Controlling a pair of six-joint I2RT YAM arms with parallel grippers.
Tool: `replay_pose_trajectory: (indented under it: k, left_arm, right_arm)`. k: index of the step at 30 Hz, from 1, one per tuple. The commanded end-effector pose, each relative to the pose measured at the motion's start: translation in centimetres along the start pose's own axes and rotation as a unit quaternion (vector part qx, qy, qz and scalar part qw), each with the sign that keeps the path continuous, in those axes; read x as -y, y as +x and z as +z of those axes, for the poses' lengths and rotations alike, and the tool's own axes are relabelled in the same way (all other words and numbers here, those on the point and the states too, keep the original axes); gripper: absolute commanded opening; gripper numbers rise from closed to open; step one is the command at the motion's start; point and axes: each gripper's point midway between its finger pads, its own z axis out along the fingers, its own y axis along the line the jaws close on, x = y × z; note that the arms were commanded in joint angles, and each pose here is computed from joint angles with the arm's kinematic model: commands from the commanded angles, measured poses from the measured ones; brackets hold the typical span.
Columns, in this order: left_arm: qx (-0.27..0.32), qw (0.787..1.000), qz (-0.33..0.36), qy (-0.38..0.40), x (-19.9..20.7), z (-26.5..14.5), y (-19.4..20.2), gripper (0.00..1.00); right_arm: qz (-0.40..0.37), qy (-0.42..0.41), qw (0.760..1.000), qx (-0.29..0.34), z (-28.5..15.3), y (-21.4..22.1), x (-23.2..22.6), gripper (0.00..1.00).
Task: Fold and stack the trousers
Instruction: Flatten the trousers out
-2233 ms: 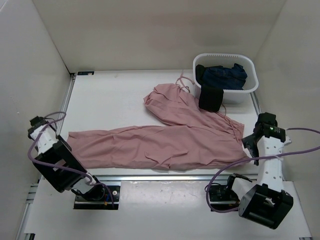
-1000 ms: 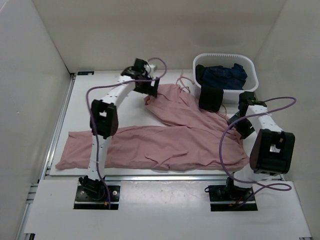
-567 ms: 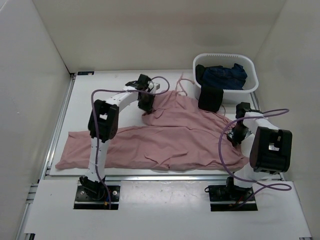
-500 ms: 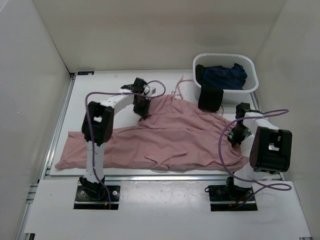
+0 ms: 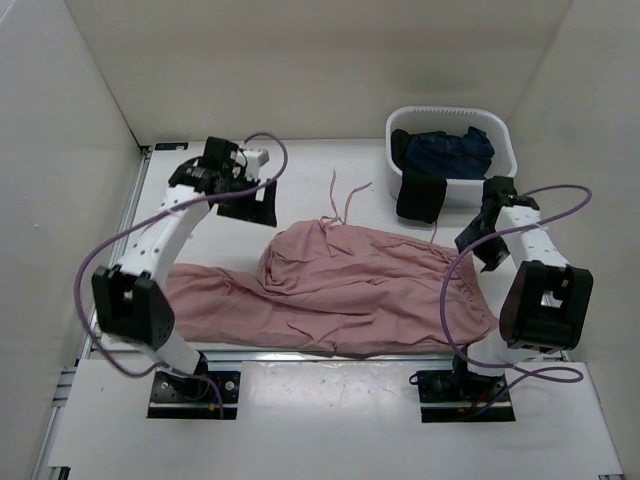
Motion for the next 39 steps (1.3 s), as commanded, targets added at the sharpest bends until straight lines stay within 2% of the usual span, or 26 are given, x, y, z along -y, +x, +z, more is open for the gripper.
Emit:
replay_pose_trajectory:
  k: [1, 2, 5, 6, 12, 14, 16, 17, 18, 19, 21, 22, 23, 25, 27, 28, 29, 31, 32, 33, 34, 35, 36, 37, 38, 39]
  left_arm:
    - [-0.011, 0.999, -0.011, 0.033, -0.4, 3.5, -2.8, 1.00]
    - [-0.016, 0.999, -0.012, 0.044, -0.3, 4.4, -3.3, 1.00]
    - [-0.053, 0.996, -0.016, 0.076, 0.6, 8.0, -3.7, 1.00]
    - [-0.080, 0.993, -0.015, 0.081, 1.0, 9.9, -2.9, 1.00]
    - [-0.166, 0.980, -0.024, 0.104, 2.9, 12.2, 1.8, 1.00]
    - [-0.186, 0.973, -0.038, 0.133, 3.8, 12.1, 2.8, 0.87]
    - [-0.201, 0.967, -0.047, 0.147, 4.4, 11.7, 3.6, 0.66]
    - [-0.212, 0.965, -0.052, 0.146, 4.3, 11.6, 4.2, 0.29]
    - [-0.213, 0.967, -0.048, 0.130, 3.8, 11.8, 4.3, 0.14]
    - [-0.215, 0.972, -0.038, 0.083, 2.1, 12.1, 4.5, 0.14]
    - [-0.176, 0.984, -0.027, 0.025, -0.5, 11.4, 1.7, 0.14]
    - [-0.139, 0.990, -0.034, -0.014, -3.3, 10.5, -0.5, 0.14]
    - [-0.058, 0.995, -0.020, -0.079, -5.8, 8.0, -5.6, 0.14]
    - [0.030, 0.991, -0.017, -0.132, -7.9, 4.0, -10.8, 0.14]
    - [0.117, 0.980, 0.005, -0.163, -6.5, -1.2, -15.4, 0.14]
    - [0.129, 0.980, 0.019, -0.153, -4.6, -2.0, -15.7, 0.14]
    - [0.138, 0.981, 0.054, -0.124, -0.1, -2.9, -15.2, 0.18]
    - [0.055, 0.991, 0.092, -0.081, 4.0, 0.3, -8.9, 0.24]
    - [0.011, 0.990, 0.138, -0.037, 8.6, 1.6, -5.1, 0.29]
    - [-0.070, 0.985, 0.156, 0.016, 11.0, 3.2, 0.7, 0.44]
    - [-0.150, 0.973, 0.168, 0.047, 12.6, 2.8, 5.5, 0.57]
    - [-0.214, 0.951, 0.195, 0.107, 16.3, 2.3, 9.9, 0.69]
    - [-0.262, 0.937, 0.196, 0.125, 17.0, 1.9, 12.6, 0.77]
    - [-0.287, 0.927, 0.193, 0.145, 17.8, 1.3, 13.9, 0.80]
    - [-0.308, 0.917, 0.183, 0.177, 18.9, 0.3, 14.8, 0.88]
    - [-0.304, 0.916, 0.182, 0.185, 19.2, -0.2, 14.7, 0.90]
  right_arm:
    - [0.008, -0.053, 0.996, 0.067, -2.0, -4.8, -3.2, 0.72]
    - [0.009, -0.057, 0.996, 0.071, -1.8, -5.4, -3.6, 0.76]
    - [0.025, -0.079, 0.995, 0.054, -0.5, -6.2, -5.9, 0.79]
    - [0.032, -0.068, 0.996, 0.039, 0.8, -5.9, -6.1, 0.79]
    - [0.051, -0.049, 0.997, -0.032, 5.1, -2.9, -6.8, 0.79]
    - [0.049, -0.044, 0.996, -0.054, 6.3, -1.5, -6.9, 0.73]
    - [0.042, -0.040, 0.996, -0.067, 6.8, -0.5, -7.0, 0.61]
    - [0.035, -0.036, 0.996, -0.073, 7.2, 0.0, -7.2, 0.56]
    - [0.035, -0.036, 0.996, -0.073, 7.2, 0.0, -7.2, 0.38]
    - [0.034, -0.032, 0.996, -0.078, 7.5, 0.2, -7.1, 0.24]
    - [0.034, -0.027, 0.996, -0.074, 7.0, 0.0, -6.9, 0.00]
    - [0.030, -0.033, 0.997, -0.067, 6.5, -0.3, -6.9, 0.00]
    - [0.022, -0.048, 0.998, -0.045, 5.0, -1.0, -7.2, 0.00]
    - [0.009, -0.063, 0.998, -0.016, 3.5, -1.6, -7.4, 0.00]
    - [-0.003, -0.076, 0.997, 0.022, 1.1, -2.4, -7.5, 0.00]
    - [-0.009, -0.084, 0.996, 0.037, -0.2, -2.5, -7.5, 0.00]
    - [-0.023, -0.085, 0.995, 0.043, -0.6, -2.2, -7.6, 0.00]
    - [-0.058, -0.089, 0.993, 0.049, -1.3, -0.9, -8.1, 0.00]
    - [-0.065, -0.082, 0.993, 0.050, -1.4, -0.6, -8.0, 0.00]
    - [-0.071, -0.072, 0.994, 0.046, -1.4, -0.1, -7.7, 0.00]
    - [-0.073, -0.066, 0.994, 0.039, -1.1, 0.3, -7.3, 0.00]
    - [-0.073, -0.052, 0.995, 0.045, -1.0, 0.1, -6.8, 0.00]
    - [-0.070, -0.042, 0.996, 0.036, -0.7, 0.3, -6.1, 0.00]
    - [-0.065, -0.037, 0.996, 0.041, -0.6, 0.2, -5.9, 0.00]
    - [-0.055, -0.031, 0.997, 0.037, -0.3, -0.1, -5.2, 0.00]
    - [-0.057, -0.020, 0.998, 0.033, 0.0, 0.3, -4.7, 0.00]
